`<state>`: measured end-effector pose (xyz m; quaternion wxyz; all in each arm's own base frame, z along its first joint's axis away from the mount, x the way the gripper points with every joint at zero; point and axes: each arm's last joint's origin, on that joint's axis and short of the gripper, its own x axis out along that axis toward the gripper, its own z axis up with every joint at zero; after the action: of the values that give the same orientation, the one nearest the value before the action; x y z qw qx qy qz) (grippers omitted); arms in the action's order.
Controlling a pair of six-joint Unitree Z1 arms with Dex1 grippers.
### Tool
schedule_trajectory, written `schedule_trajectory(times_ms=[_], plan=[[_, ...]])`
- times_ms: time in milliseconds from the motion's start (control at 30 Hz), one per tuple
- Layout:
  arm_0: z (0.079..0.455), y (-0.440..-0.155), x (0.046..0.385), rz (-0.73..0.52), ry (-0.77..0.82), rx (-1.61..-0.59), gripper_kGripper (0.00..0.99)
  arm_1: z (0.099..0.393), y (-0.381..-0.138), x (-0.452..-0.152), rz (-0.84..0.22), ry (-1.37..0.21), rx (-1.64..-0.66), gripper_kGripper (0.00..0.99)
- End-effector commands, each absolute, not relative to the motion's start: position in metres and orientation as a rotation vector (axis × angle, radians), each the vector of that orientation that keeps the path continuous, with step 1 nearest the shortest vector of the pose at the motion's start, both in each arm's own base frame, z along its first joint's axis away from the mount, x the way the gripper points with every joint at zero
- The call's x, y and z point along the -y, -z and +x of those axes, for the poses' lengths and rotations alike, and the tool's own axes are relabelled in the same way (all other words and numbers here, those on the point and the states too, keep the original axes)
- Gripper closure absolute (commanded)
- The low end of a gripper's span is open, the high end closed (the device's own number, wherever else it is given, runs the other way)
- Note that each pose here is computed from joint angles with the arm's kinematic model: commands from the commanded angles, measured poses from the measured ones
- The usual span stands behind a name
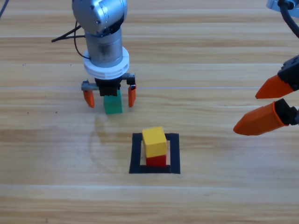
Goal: Stack the blocks in the rectangular block: red at the bottom, yellow in the middle, green on top
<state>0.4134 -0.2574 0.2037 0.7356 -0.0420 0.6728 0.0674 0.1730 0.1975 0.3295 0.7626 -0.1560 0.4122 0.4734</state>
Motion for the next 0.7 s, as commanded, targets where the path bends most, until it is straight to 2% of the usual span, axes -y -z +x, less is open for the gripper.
schedule_trajectory(times_ms=[33,700], plan=[[0.424,-0.178,0.258,-0.084,-0.168,-1.518,0.057,0.176,-0.314,-0.209,-0.367,-1.048,-0.930,0.011],[0.438,-0.172,0.251,-0.164,-0.198,-1.518,0.077,0.177,-0.312,-0.210,-0.371,-1.040,-0.935,0.042]])
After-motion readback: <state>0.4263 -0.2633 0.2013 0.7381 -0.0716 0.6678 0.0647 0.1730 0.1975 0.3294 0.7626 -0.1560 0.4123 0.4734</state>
